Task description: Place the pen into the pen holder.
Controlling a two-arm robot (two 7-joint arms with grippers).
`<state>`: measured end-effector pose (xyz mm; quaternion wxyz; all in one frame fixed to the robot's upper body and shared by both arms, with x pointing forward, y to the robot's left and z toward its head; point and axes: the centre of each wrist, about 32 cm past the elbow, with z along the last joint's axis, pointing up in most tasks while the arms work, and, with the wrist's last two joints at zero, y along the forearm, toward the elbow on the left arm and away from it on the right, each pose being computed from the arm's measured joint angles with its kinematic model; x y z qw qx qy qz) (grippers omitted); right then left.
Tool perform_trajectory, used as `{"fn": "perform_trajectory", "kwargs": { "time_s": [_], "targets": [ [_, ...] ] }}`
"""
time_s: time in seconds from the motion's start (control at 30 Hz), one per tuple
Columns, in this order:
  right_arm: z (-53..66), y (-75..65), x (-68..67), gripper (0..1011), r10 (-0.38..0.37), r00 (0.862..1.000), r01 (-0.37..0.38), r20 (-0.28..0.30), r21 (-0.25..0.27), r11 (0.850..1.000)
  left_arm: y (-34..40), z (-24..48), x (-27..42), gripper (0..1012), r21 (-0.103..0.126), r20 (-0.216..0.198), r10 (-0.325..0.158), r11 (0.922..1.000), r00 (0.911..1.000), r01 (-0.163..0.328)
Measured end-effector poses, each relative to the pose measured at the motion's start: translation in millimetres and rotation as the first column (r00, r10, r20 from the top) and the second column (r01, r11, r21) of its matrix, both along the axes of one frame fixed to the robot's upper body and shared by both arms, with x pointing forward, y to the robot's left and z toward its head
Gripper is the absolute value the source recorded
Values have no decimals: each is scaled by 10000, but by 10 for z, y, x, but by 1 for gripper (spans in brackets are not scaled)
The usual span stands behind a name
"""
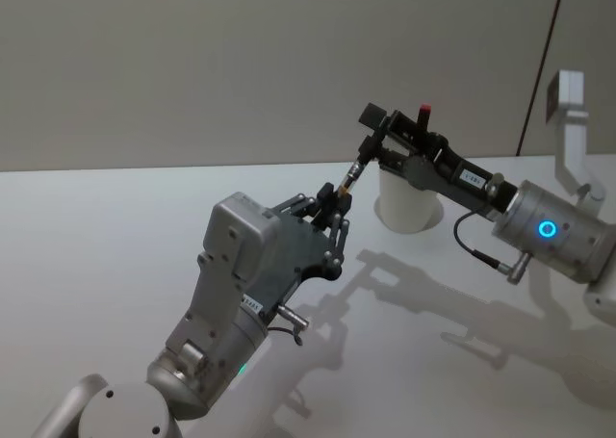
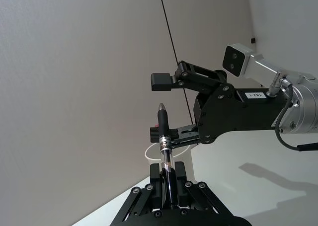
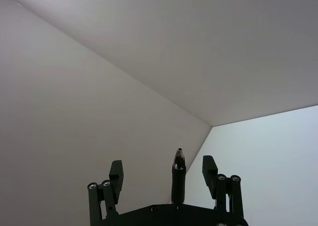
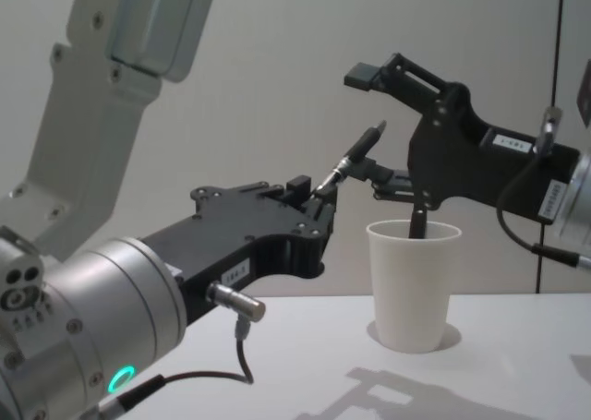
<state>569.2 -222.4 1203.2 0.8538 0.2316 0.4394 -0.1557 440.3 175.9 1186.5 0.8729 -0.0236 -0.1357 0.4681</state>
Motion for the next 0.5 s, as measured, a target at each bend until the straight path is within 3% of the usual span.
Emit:
{"fn": "perform_trajectory", "kwargs": {
  "time_s": [0.5],
  "targets": [
    [-6, 33, 19, 1002, -150, 9997, 159, 190, -498, 9986, -4, -1, 4, 171, 15, 4, -5, 10000, 10000, 5]
  ]
}}
